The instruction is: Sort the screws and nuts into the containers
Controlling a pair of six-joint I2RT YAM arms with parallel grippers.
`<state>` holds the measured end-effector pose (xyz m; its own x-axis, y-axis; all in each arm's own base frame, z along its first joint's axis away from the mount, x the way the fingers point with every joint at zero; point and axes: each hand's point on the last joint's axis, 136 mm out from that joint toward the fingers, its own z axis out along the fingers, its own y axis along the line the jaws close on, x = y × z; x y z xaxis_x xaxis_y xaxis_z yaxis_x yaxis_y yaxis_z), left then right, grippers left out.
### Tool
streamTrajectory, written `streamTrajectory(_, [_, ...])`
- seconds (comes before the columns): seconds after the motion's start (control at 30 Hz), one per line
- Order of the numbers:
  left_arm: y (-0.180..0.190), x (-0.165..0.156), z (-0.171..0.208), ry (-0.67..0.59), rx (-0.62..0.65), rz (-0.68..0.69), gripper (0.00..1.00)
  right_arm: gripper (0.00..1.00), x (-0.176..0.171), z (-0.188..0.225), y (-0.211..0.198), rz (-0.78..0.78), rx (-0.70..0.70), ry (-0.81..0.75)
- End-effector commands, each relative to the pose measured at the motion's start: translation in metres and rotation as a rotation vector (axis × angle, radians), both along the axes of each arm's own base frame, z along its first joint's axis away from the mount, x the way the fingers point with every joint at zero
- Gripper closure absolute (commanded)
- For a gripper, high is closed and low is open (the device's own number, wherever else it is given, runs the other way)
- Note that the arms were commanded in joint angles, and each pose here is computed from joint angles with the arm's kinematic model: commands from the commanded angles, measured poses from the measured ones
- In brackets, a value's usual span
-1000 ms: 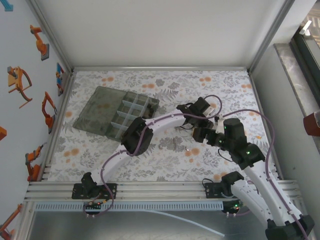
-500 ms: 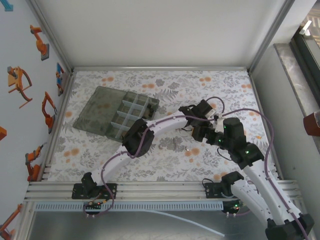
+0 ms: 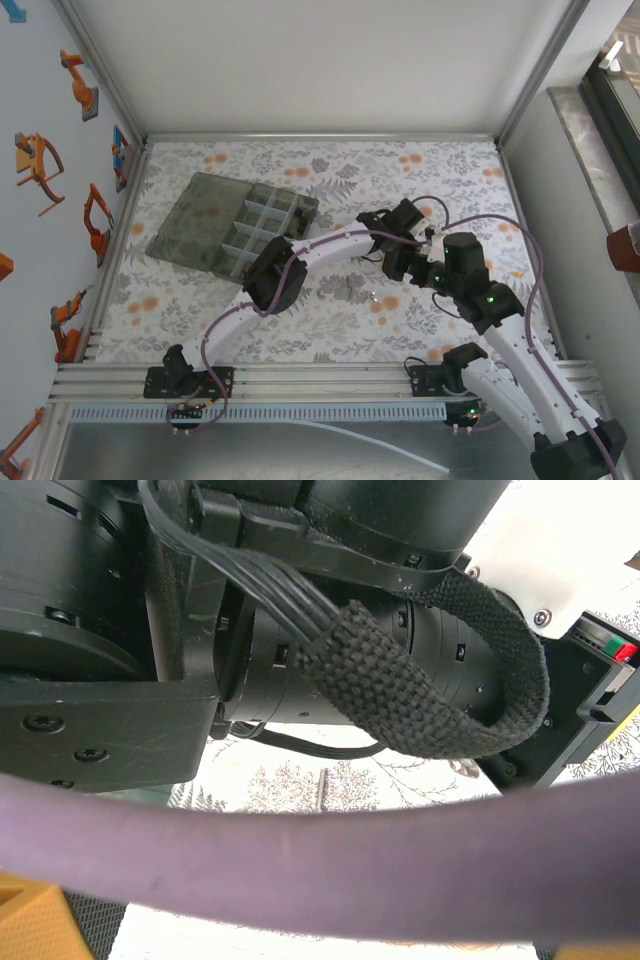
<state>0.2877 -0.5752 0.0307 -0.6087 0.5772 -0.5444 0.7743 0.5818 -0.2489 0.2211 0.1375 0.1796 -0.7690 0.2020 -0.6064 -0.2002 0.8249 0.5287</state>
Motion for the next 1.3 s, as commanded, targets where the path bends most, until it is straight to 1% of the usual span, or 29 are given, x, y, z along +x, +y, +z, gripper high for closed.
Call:
streamTrajectory(0.0, [0.016, 0.004, 0.012, 0.021, 0.005, -0.003, 0.94, 0.00, 0.004, 0.001, -0.001, 0.000, -0.007, -0.016])
streamTrajectory(0.13, [0.021, 0.032, 0.069, -0.034, -0.167, 0.039, 0.95, 0.00, 0.008, 0.001, 0.003, 0.011, -0.009, -0.010])
streamTrajectory(0.23, [0.043, 0.057, 0.104, -0.074, -0.260, 0.099, 0.95, 0.00, 0.011, 0.000, 0.003, 0.013, -0.016, -0.010])
streamTrajectory(0.3, [0.065, 0.068, 0.121, -0.094, -0.277, 0.138, 0.95, 0.00, 0.015, -0.002, 0.006, 0.020, -0.019, -0.006])
streamTrajectory(0.37, [0.097, 0.076, 0.129, -0.119, -0.248, 0.187, 0.95, 0.00, 0.020, -0.008, 0.011, 0.046, -0.026, 0.008])
streamTrajectory(0.5, [0.171, 0.074, 0.123, -0.129, -0.150, 0.308, 0.96, 0.01, 0.035, -0.011, 0.036, 0.159, -0.070, 0.024])
streamTrajectory(0.6, [0.231, 0.058, 0.116, -0.128, -0.070, 0.412, 0.96, 0.00, 0.048, -0.003, 0.065, 0.253, -0.070, -0.007])
streamTrajectory(0.67, [0.269, 0.042, 0.114, -0.131, -0.005, 0.475, 0.95, 0.00, 0.058, 0.002, 0.084, 0.286, -0.021, -0.023])
streamTrajectory(0.77, [0.318, 0.016, 0.109, -0.128, 0.088, 0.568, 0.96, 0.01, 0.070, -0.001, 0.109, 0.321, 0.055, -0.014])
streamTrajectory(0.87, [0.362, -0.005, 0.104, -0.115, 0.171, 0.664, 0.95, 0.01, 0.074, -0.006, 0.131, 0.368, 0.060, 0.003])
streamTrajectory(0.97, [0.397, -0.020, 0.094, -0.099, 0.245, 0.731, 0.95, 0.00, 0.071, -0.008, 0.148, 0.405, 0.055, 0.007])
streamTrajectory(1.1, [0.424, -0.029, 0.078, -0.053, 0.307, 0.793, 0.95, 0.01, 0.070, -0.009, 0.157, 0.421, 0.058, 0.012])
streamTrajectory(1.27, [0.432, -0.030, 0.057, -0.015, 0.330, 0.814, 0.93, 0.01, 0.070, -0.010, 0.159, 0.425, 0.050, 0.022])
